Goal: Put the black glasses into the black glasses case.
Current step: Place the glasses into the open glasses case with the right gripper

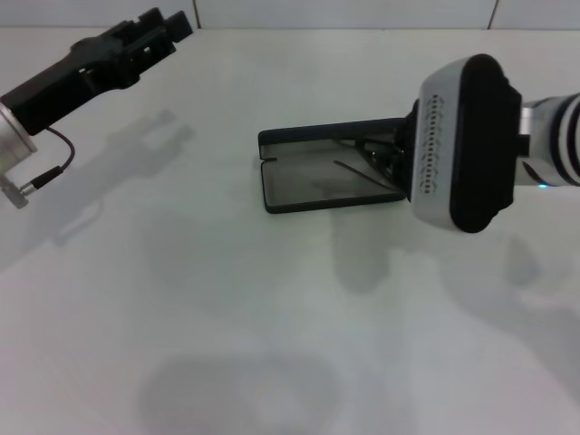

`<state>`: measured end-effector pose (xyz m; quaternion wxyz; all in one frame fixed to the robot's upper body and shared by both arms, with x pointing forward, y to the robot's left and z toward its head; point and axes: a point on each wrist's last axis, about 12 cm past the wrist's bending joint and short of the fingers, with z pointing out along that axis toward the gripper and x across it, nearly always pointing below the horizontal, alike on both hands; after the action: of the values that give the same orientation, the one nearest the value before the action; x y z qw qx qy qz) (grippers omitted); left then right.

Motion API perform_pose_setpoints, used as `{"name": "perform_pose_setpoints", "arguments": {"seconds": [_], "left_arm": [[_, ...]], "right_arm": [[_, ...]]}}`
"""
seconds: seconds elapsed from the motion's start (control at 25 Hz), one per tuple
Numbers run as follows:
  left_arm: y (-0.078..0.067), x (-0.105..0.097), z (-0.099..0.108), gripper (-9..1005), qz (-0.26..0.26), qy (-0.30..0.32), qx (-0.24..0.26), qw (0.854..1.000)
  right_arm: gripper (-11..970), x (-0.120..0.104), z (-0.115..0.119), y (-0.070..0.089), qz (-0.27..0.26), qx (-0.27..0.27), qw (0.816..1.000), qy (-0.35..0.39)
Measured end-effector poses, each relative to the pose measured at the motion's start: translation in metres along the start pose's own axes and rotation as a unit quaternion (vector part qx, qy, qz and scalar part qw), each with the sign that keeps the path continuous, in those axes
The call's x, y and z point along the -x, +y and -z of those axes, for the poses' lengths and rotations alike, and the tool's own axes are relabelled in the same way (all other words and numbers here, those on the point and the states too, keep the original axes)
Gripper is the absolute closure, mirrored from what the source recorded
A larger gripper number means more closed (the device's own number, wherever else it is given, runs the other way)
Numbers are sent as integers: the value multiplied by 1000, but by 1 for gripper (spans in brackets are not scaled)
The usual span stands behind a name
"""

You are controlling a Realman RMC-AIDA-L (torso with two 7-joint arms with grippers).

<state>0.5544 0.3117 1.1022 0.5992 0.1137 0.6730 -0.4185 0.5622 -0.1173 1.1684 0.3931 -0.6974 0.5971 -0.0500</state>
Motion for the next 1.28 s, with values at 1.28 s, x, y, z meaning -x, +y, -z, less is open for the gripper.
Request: {"name": "perform_pose_setpoints", "arguments": {"seconds": [1.28], "left_arm": [[9,7,-12,390,-20,-10,32,999]], "right_arm": [[776,24,-39,4,148,-33,988,21]]}}
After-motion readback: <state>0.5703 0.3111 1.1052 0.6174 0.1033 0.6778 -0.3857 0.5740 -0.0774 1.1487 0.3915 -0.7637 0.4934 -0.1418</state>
